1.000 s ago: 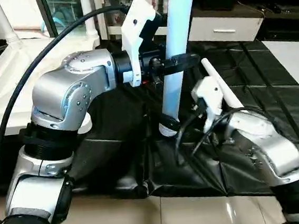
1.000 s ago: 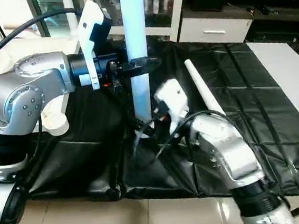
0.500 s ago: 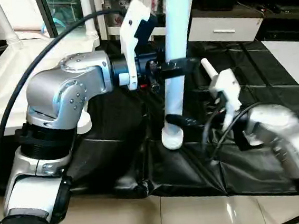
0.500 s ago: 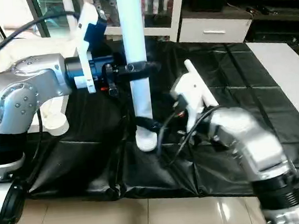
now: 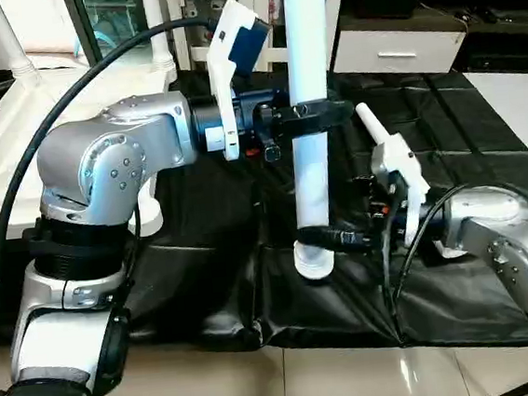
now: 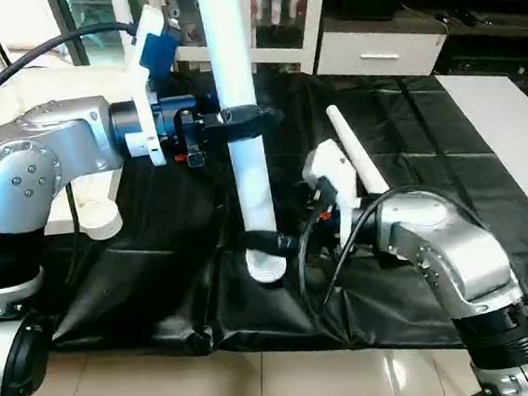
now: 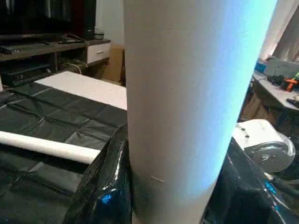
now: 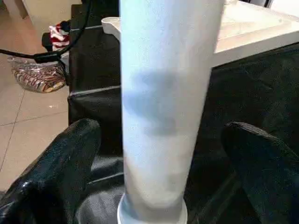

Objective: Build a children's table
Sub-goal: Pick table leg

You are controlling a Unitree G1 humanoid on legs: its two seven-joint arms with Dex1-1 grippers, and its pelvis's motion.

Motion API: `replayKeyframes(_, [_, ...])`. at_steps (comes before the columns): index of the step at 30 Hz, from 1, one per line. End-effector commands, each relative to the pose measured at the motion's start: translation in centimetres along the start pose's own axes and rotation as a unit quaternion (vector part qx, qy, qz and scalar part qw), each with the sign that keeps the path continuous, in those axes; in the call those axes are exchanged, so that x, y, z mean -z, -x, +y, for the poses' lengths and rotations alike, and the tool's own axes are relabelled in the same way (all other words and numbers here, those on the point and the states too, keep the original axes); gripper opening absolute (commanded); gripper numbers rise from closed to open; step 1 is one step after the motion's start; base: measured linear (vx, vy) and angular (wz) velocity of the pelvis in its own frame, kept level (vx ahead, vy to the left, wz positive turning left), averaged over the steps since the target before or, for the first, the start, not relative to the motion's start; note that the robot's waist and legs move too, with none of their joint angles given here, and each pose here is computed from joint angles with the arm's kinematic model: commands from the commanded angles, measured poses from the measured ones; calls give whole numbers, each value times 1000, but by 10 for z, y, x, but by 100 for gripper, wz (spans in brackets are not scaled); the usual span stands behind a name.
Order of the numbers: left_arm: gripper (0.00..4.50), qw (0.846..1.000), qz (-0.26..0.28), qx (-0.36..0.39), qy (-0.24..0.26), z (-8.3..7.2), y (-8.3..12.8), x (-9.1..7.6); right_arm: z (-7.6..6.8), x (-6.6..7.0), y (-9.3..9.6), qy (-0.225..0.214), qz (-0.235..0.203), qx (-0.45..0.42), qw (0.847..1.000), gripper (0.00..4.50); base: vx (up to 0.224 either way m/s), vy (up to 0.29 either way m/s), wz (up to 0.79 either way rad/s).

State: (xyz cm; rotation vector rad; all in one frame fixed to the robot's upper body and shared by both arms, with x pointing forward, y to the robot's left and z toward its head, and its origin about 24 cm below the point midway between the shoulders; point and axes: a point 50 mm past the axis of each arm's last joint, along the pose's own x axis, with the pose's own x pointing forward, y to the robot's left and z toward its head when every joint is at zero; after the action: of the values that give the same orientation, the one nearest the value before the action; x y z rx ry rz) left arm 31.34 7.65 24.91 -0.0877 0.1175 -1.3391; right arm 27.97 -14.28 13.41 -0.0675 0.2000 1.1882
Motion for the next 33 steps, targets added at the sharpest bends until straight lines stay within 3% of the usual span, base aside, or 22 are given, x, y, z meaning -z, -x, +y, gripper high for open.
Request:
replayKeyframes(1, [172, 1000, -9, 10, -10, -4, -1, -11, -3, -2, -1, 6, 8, 7, 1000, 450, 0, 0, 0])
replayKeyframes(10, [172, 999, -11, 35, -20, -10, -2, -13, -4, 4, -5, 0, 28, 7, 1000, 450, 0, 0, 0])
replayKeyframes(21, [172, 998, -9, 49, -29, -13, -4, -13, -2, 9, -11, -17, 33, -4, 999, 335, 0, 0, 0])
replayKeyframes(33, [172, 998, -15, 59, -31, -16, -7, -15, 2, 16, -16, -33, 38, -15, 999, 247, 0, 0, 0])
